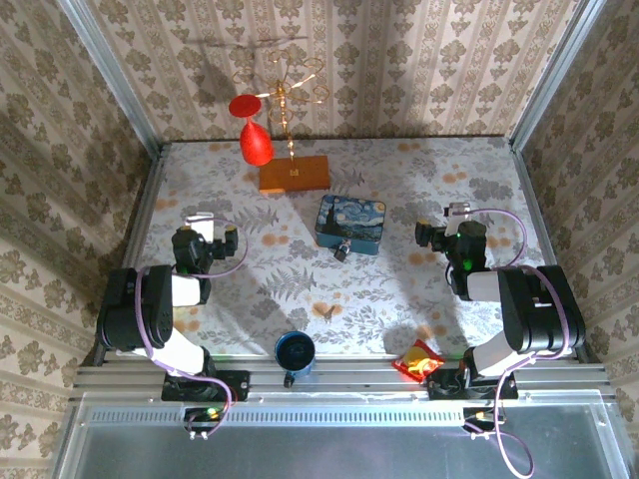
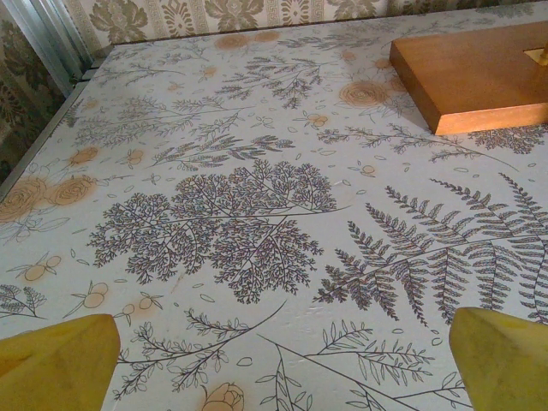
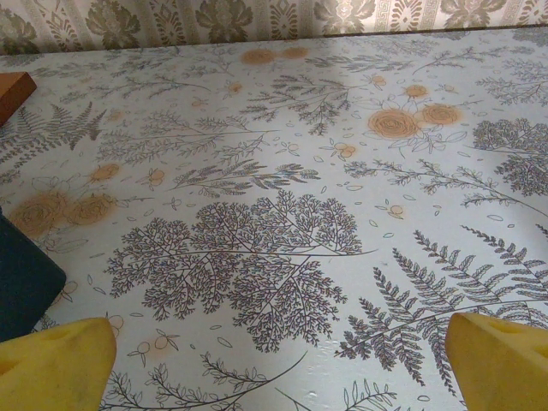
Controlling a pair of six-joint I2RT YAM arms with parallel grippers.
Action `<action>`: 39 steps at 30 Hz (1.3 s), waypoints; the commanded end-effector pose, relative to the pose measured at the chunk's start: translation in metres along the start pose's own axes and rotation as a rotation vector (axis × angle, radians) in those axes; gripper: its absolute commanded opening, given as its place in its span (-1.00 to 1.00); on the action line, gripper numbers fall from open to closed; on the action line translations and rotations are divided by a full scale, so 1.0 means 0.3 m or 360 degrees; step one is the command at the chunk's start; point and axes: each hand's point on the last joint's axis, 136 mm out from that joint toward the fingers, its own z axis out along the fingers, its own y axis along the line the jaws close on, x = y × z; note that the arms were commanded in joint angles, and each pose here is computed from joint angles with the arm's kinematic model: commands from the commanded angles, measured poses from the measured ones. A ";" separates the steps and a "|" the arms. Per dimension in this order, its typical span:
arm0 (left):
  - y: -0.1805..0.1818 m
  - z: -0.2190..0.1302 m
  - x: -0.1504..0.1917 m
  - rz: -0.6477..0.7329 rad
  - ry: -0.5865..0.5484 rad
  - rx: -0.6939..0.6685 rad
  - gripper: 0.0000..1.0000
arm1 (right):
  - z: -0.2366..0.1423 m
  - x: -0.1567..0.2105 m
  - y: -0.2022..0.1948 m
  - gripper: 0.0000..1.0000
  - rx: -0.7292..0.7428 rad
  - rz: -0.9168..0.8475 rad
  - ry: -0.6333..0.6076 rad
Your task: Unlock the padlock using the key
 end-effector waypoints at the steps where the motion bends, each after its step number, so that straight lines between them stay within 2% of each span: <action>1: 0.004 0.009 -0.044 0.0007 -0.0046 -0.0010 1.00 | 0.006 -0.021 -0.001 1.00 0.0000 -0.0023 -0.0018; 11: 0.021 0.003 -0.045 -0.0016 -0.0063 -0.0059 1.00 | 0.004 -0.019 -0.002 1.00 0.0008 -0.0024 -0.0018; 24: 0.051 -0.080 -0.108 -0.0021 -0.0169 -0.0171 1.00 | -0.040 -0.084 -0.034 1.00 0.0198 -0.0026 0.0004; 29: 0.048 -0.169 -0.179 0.0011 -0.0249 -0.0271 1.00 | -0.092 -0.134 -0.012 1.00 0.0244 0.0059 0.0183; 34: 0.038 -0.255 -0.241 -0.0180 -0.0274 -0.0233 1.00 | -0.175 -0.155 0.092 1.00 0.0314 -0.0073 0.0230; 39: -0.010 -0.324 -0.269 -0.0424 -0.0316 -0.0095 1.00 | -0.283 -0.145 0.206 1.00 0.0387 -0.0163 0.0314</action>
